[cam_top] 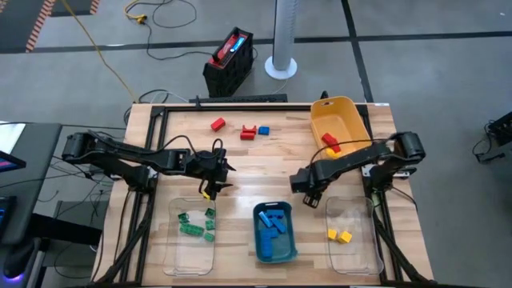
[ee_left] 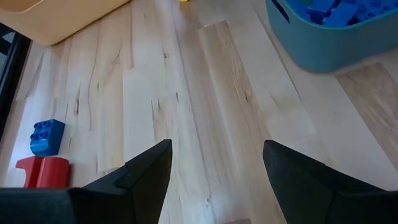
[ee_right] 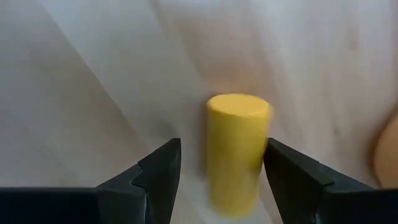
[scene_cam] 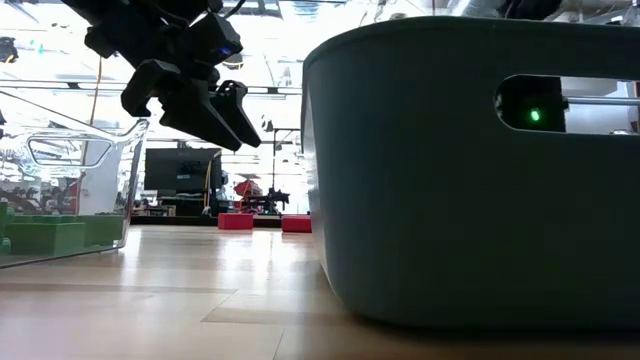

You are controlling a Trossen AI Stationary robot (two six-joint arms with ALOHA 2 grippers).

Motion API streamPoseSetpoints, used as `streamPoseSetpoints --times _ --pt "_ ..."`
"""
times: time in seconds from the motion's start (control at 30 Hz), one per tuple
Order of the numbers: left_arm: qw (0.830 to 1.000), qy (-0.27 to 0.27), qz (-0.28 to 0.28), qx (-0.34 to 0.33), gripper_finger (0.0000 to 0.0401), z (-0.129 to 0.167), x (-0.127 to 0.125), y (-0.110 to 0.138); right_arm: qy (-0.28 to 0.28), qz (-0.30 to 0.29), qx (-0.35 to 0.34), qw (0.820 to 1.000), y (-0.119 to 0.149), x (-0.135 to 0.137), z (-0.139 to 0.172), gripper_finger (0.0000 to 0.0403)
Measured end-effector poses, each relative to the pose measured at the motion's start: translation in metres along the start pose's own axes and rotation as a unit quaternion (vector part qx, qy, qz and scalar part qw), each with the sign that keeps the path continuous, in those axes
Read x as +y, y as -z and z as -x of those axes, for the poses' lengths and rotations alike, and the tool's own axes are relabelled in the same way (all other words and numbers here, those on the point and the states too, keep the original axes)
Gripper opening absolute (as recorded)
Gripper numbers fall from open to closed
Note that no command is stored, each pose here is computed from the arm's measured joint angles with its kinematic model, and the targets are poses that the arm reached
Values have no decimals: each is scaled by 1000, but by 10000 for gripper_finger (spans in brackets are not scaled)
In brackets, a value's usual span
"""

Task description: Sort blocks

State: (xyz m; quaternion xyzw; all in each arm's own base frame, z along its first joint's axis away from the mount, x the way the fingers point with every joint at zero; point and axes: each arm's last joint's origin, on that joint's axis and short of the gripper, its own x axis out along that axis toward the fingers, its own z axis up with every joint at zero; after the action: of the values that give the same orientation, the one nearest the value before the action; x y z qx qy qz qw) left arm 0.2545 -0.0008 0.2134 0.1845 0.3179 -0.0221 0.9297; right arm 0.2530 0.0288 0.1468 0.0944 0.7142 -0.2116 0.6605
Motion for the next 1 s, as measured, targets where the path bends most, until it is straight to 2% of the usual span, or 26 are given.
streamPoseSetpoints --times 0.2,0.33,0.57,0.8,1.0 --pt "1000 -5 0 3 246 0 0 0 34 57 49 997 -11 16 -10 216" --pt "1000 -5 0 3 246 0 0 0 32 74 49 996 -17 19 -5 175" --pt "1000 0 4 16 246 0 -1 3 -1 59 46 997 -23 15 2 94" --pt "1000 4 9 26 246 0 -2 5 -4 53 42 998 -27 15 14 94" --pt "1000 5 12 28 246 0 -2 5 11 67 32 997 -30 21 41 95"
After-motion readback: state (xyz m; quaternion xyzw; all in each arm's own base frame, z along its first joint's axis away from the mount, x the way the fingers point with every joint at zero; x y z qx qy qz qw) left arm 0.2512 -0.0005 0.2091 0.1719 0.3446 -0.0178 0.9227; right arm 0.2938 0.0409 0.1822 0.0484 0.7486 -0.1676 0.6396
